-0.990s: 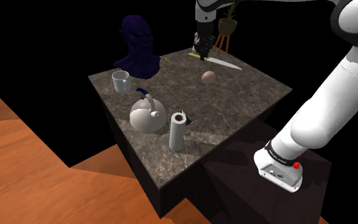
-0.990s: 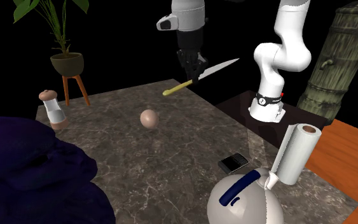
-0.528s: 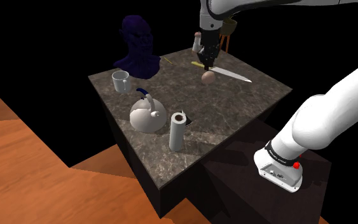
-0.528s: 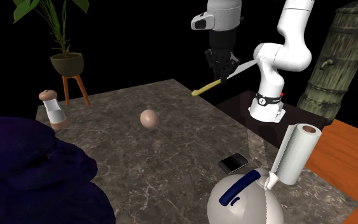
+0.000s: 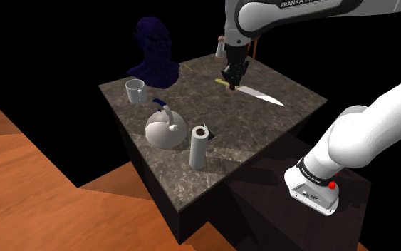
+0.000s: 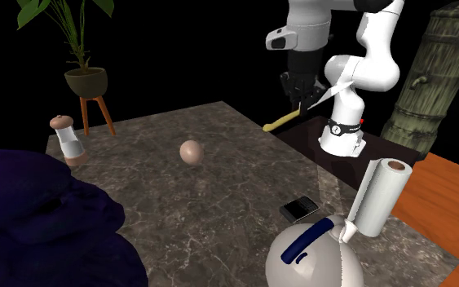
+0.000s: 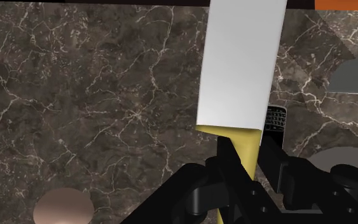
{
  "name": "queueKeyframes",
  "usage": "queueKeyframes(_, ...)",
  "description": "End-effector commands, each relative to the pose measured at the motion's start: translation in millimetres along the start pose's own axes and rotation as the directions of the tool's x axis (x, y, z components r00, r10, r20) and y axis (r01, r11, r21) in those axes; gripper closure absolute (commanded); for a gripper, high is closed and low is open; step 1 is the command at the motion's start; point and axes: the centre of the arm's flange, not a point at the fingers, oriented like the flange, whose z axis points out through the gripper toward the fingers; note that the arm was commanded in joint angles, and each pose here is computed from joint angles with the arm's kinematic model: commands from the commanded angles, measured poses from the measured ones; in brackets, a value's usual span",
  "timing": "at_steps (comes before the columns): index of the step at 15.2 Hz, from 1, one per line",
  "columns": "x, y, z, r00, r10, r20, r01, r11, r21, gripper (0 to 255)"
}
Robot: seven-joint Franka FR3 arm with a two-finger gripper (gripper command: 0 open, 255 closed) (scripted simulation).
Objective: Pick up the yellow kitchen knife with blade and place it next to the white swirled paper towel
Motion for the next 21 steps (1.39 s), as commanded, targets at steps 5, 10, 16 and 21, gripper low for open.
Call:
queueKeyframes(5,4.3,-3.5,32.1,1.000,0.000,0.000,0.000,1.000,0.000,255)
queueKeyframes(10,8.8,-5.2,58.0,1.000,0.000,0.000,0.000,1.000,0.000,255)
queueKeyframes(16,14.3,-7.2,89.2,1.000,0.000,0.000,0.000,1.000,0.000,255)
queueKeyframes(21,18.8,-8.9,115.1,1.000,0.000,0.000,0.000,1.000,0.000,255)
